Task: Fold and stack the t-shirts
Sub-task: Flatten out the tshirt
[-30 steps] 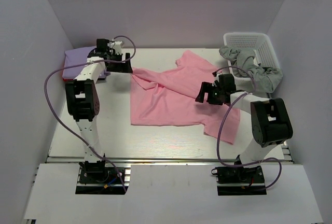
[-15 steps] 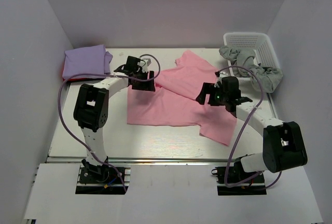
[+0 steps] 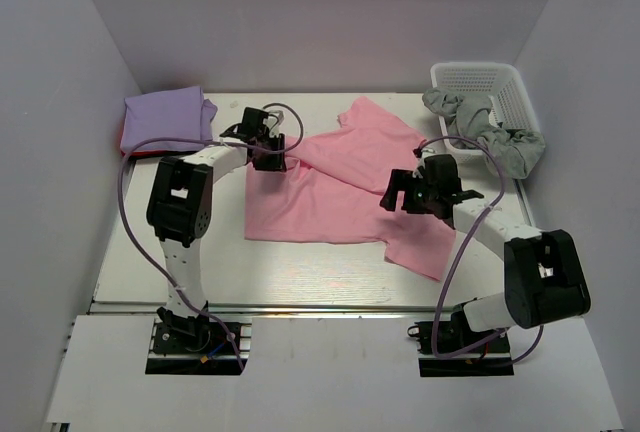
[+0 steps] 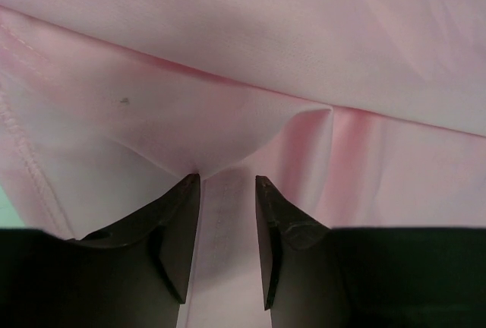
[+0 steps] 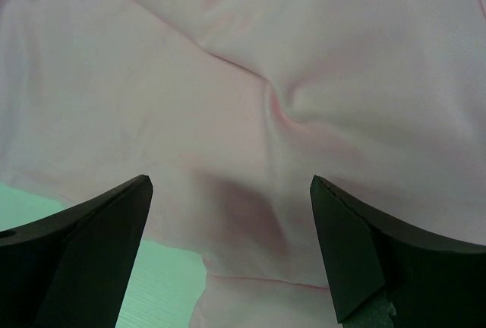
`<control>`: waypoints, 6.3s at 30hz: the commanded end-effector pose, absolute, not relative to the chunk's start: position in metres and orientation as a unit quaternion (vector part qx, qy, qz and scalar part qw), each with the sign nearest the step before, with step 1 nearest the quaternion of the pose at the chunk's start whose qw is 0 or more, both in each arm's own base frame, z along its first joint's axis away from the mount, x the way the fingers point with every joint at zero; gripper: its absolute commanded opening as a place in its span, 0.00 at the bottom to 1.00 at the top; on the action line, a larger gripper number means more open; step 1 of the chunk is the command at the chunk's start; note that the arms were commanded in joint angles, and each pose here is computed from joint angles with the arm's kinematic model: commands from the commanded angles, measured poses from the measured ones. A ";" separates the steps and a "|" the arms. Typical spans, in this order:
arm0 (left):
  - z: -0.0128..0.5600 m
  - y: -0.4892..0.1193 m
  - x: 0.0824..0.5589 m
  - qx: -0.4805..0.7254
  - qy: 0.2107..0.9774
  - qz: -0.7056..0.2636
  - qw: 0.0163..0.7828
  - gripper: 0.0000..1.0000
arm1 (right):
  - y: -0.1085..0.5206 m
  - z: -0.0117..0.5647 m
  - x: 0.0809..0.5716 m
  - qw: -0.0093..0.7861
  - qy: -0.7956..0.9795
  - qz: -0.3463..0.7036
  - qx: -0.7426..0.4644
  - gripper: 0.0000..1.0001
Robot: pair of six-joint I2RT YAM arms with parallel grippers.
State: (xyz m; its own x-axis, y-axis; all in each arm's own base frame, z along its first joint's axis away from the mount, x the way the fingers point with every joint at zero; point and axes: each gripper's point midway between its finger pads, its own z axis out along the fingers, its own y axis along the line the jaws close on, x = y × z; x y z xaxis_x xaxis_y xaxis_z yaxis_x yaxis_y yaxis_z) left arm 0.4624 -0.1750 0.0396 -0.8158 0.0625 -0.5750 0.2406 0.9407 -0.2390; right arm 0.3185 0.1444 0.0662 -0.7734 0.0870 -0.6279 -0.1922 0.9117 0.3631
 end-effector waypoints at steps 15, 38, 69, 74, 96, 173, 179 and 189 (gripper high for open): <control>0.047 -0.180 0.489 0.072 0.936 -0.141 0.315 0.28 | 0.147 0.065 0.331 0.327 0.922 0.205 -0.035 0.90; 0.091 -0.118 0.428 0.008 0.959 -0.043 0.279 0.00 | 0.128 0.041 0.330 0.297 0.942 0.154 0.018 0.90; 0.122 -0.062 0.409 -0.068 0.957 0.093 0.266 0.09 | 0.134 0.035 0.326 0.271 0.949 0.164 0.010 0.90; 0.106 -0.067 0.460 -0.074 0.943 0.090 0.312 0.06 | 0.136 0.039 0.326 0.277 0.945 0.171 -0.002 0.90; 0.077 -0.093 0.389 -0.053 0.951 -0.020 0.305 0.80 | 0.144 0.049 0.306 0.294 0.933 0.208 -0.018 0.90; 0.207 -0.111 0.255 -0.061 0.973 -0.143 0.172 0.00 | 0.122 0.026 0.269 0.267 0.947 0.176 0.010 0.90; 0.139 -0.059 0.235 -0.176 0.973 0.008 0.149 0.00 | 0.122 0.021 0.264 0.256 0.951 0.175 0.008 0.90; 0.132 -0.051 0.295 -0.204 0.943 0.023 0.262 0.51 | 0.128 0.027 0.266 0.274 0.942 0.193 -0.007 0.90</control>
